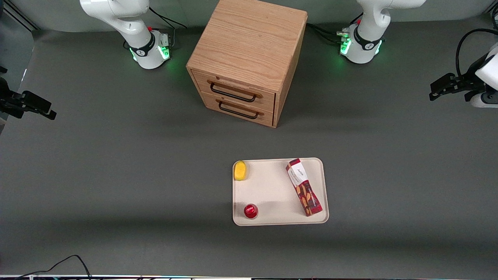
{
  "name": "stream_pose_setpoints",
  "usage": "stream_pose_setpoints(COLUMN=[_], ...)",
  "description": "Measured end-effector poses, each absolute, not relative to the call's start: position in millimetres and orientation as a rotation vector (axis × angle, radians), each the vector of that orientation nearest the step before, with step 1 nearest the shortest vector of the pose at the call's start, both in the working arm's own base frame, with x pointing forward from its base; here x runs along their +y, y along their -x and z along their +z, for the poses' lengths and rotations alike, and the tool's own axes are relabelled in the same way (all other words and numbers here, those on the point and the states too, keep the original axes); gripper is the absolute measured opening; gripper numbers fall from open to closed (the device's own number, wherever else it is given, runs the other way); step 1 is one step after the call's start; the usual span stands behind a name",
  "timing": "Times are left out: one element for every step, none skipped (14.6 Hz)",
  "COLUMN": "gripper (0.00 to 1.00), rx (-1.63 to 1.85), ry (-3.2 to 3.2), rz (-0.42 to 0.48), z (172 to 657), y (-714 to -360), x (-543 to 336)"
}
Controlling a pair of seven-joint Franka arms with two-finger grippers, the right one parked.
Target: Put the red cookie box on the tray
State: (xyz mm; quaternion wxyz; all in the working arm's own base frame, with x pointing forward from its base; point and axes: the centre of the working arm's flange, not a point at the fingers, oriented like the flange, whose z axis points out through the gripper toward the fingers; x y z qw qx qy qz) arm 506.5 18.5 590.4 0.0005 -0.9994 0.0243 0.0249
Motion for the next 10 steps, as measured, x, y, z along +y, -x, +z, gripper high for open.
stream_pose_setpoints(gripper=[1.0, 1.0, 1.0, 1.0, 1.0, 1.0, 1.0, 1.0, 1.0, 1.0], rx=[0.076, 0.076, 0.076, 0.077, 0.077, 0.077, 0.077, 0.077, 0.077, 0.077], ry=[3.139, 3.139, 3.139, 3.139, 3.139, 3.139, 3.139, 3.139, 3.139, 3.139], rz=[0.078, 0.077, 0.075, 0.074, 0.073, 0.071, 0.07, 0.069, 0.068, 0.068], z=[590.4, 590.7, 591.2, 591.7, 592.1, 592.6, 593.1, 593.6, 594.1, 594.6], y=[-506.5, -506.6, -506.6, -506.7, -506.7, -506.8, -506.8, -506.9, -506.9, -506.8], x=[18.5, 18.5, 18.5, 18.5, 18.3, 18.3, 18.3, 18.3, 18.3, 18.2])
